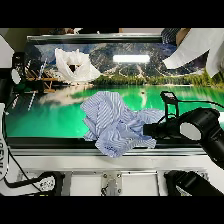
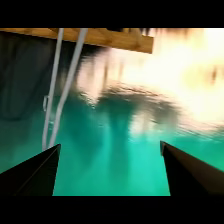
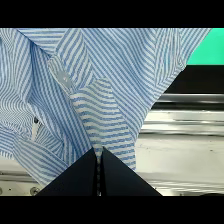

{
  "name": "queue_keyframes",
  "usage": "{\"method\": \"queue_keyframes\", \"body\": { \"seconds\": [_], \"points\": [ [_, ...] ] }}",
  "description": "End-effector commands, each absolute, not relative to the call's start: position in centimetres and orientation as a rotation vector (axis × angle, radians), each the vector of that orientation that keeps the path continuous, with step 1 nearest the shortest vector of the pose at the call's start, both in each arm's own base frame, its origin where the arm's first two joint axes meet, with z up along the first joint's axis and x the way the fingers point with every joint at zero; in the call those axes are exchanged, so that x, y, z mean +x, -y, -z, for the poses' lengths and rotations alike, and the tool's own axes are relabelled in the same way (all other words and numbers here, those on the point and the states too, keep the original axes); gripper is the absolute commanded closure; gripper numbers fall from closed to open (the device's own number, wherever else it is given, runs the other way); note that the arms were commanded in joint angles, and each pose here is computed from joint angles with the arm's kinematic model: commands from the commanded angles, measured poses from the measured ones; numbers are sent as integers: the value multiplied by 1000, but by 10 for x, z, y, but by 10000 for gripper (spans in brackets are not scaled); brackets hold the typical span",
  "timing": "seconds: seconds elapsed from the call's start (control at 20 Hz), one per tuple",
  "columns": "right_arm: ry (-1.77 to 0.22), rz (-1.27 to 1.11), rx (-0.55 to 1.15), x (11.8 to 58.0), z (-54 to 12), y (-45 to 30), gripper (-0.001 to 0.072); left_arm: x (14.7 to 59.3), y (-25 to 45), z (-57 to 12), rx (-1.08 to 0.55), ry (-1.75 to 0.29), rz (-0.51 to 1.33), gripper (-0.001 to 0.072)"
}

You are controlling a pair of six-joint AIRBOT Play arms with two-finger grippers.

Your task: Fold the clothes and pants, and hang the long-sleeved shirts on hangers.

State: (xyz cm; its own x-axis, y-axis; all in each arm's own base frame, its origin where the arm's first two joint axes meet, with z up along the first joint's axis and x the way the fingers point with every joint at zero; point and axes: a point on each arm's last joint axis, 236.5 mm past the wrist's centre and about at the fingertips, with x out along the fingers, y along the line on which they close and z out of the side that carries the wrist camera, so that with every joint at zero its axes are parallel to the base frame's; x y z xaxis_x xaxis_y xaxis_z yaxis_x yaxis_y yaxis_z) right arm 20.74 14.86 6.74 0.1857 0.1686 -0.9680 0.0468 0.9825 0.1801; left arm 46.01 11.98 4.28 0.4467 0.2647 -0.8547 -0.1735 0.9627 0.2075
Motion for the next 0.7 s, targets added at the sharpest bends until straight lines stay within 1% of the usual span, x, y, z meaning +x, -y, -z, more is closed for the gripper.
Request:
{"method": "queue_keyframes", "body": {
  "seconds": [0.0,0.05,0.2,0.25,0.35,0.65],
  "points": [
    [-1385,-87,183,207,-67,-149,702,491,-159,5,128,-1058,-307,17],
    [-1385,-86,183,207,-67,-149,702,494,-164,20,156,-1073,-308,17],
    [-1391,-84,181,207,-66,-149,701,496,-186,49,340,-1129,-322,17],
    [-1394,-81,178,208,-64,-149,701,497,-191,55,372,-1139,-324,17],
    [-1409,-74,172,208,-60,-150,701,498,-199,67,397,-1149,-325,17],
    [-1469,-59,161,208,-45,-155,701,493,-214,109,383,-1199,-320,17]
  ]
}}
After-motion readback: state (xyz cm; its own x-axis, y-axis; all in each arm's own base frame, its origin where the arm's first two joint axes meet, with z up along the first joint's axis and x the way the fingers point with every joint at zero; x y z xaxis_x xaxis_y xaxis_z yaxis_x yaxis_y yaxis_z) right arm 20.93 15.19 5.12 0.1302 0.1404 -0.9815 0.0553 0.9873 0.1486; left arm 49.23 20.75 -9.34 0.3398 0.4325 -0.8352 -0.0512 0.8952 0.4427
